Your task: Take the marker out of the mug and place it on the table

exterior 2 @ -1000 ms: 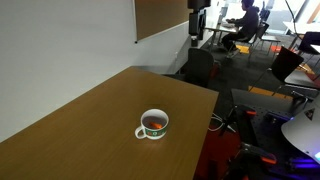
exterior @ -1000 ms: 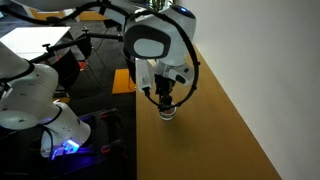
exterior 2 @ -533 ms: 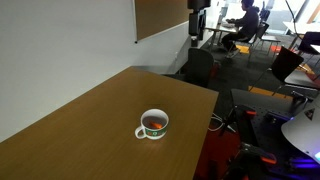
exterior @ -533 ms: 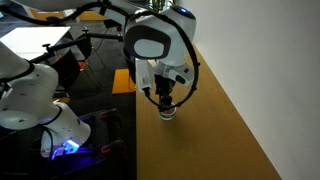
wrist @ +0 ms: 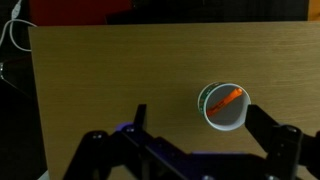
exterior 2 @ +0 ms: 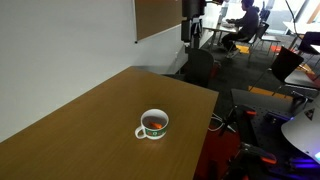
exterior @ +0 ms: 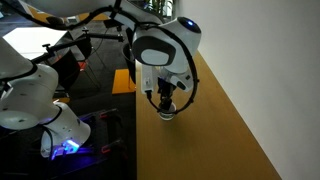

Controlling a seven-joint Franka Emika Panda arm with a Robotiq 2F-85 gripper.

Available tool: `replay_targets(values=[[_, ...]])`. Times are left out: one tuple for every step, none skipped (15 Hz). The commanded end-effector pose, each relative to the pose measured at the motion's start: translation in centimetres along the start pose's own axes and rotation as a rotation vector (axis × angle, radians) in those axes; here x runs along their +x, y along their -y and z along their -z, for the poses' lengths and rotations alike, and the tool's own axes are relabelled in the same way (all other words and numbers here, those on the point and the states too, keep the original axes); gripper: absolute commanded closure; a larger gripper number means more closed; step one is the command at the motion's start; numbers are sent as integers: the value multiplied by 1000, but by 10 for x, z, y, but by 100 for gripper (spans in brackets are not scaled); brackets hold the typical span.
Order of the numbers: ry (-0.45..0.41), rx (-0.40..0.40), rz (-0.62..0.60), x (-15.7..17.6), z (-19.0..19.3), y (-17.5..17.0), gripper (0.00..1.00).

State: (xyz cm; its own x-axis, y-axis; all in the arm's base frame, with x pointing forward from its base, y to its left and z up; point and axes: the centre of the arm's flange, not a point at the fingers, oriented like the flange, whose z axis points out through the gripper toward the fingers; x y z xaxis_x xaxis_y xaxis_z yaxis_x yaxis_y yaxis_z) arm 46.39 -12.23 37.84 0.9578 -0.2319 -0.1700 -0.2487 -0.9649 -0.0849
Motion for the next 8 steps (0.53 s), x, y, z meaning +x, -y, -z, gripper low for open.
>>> replay_targets(values=[[-41, 35, -130, 30, -17, 7, 0], [-57, 36, -164, 37, -25, 8, 0], [-70, 33, -189, 43, -33, 9, 0], [-75, 26, -206, 51, -43, 11, 0], [-68, 15, -216, 56, -52, 14, 0], [-20, -24, -177, 59, -64, 17, 0], [-49, 6, -172, 40, -52, 8, 0], [-29, -2, -166, 44, -62, 11, 0]])
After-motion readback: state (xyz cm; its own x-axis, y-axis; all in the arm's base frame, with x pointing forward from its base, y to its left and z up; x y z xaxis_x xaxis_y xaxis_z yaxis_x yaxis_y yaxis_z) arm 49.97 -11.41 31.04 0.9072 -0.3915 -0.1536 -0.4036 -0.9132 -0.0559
